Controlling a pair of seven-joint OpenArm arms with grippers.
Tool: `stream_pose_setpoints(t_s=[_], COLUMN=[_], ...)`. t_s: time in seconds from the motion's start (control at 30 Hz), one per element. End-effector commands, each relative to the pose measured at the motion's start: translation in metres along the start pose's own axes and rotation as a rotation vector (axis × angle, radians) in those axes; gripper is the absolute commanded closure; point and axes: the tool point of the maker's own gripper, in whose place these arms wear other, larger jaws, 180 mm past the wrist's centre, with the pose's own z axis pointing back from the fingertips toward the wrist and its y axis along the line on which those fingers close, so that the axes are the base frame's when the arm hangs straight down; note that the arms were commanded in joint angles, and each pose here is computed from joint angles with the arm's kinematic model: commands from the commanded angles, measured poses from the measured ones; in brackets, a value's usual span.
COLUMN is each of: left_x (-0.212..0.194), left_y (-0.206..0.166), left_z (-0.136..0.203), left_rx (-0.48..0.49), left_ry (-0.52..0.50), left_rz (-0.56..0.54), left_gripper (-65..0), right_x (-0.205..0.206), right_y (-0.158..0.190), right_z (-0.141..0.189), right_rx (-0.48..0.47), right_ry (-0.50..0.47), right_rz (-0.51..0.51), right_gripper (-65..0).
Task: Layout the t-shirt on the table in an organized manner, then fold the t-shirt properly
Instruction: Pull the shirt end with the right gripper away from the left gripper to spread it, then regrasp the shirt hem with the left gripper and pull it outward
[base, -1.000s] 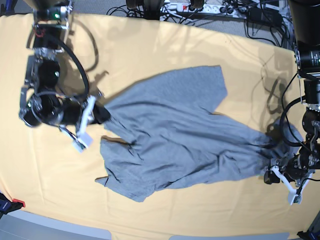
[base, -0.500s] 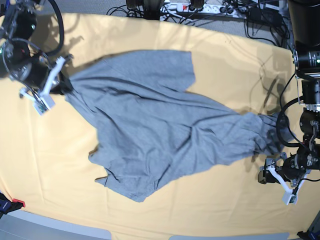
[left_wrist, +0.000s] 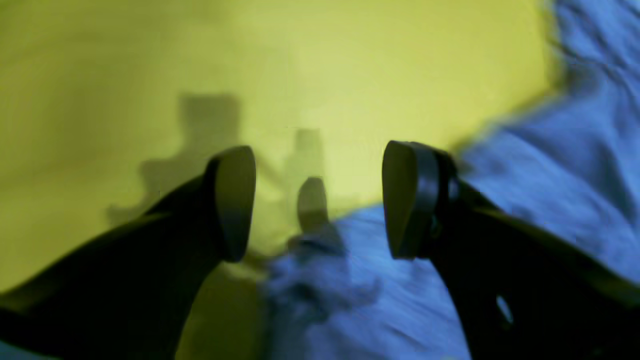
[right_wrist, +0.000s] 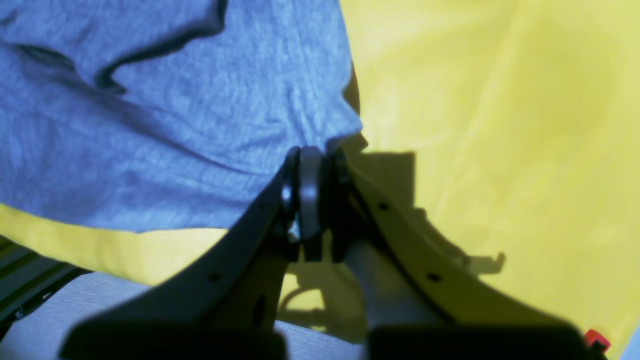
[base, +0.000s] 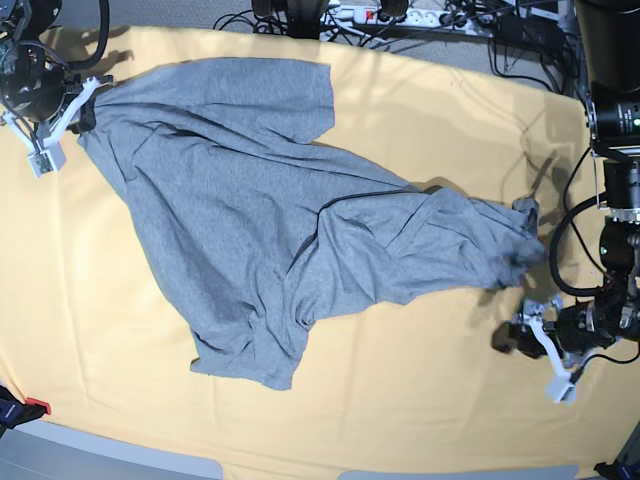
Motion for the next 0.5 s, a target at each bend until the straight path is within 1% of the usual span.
stream_pose_setpoints(t_s=[0.0,0.07,0.1,0.13,0.17,0.2,0.3,0.37,0.47], left_x=[0.023,0.018,0.016,0.021,0.031,0.034,0.032,0.022,-0.007], left_y=[-0.009,-0.039,-0.051,-0.063,-0.074,-0.080,-0.085,-0.094,-0.119], left_z=[0.015,0.019,0.022,0.025,0.030,0.033,0.031,0.024,0.006], left_rx=[-0.059,-0.229,-0.297,-0.367,-0.432,-0.466,-0.474,-0.491,-0.540], left_ry=[-0.057,-0.040,-0.037,-0.066,-0.121,-0.147,-0.137,-0.094,0.024], left_rz=[-0.045,-0.094,-0.079,-0.061,-0.041,-0.029,-0.043,-0.061,-0.105], left_gripper=[-40.5,-40.5,-40.5,-40.5,-40.5,-40.5,-40.2,-40.2,-40.2], right_x=[0.011,0.012,0.013,0.013,0.014,0.015,0.019,0.021,0.022], right_y=[-0.006,-0.005,-0.005,-0.005,-0.005,-0.005,0.002,0.004,0.007], right_z=[0.006,0.006,0.006,0.006,0.006,0.006,0.006,0.007,0.007], right_rx=[-0.023,-0.021,-0.020,-0.020,-0.019,-0.016,0.022,0.031,0.048], right_ry=[-0.037,-0.046,-0.050,-0.053,-0.057,-0.061,-0.086,-0.094,-0.102], right_rz=[0.023,0.034,0.039,0.039,0.039,0.038,0.033,0.031,0.044], right_gripper=[0.0,0.0,0.0,0.0,0.0,0.0,0.0,0.0,0.0])
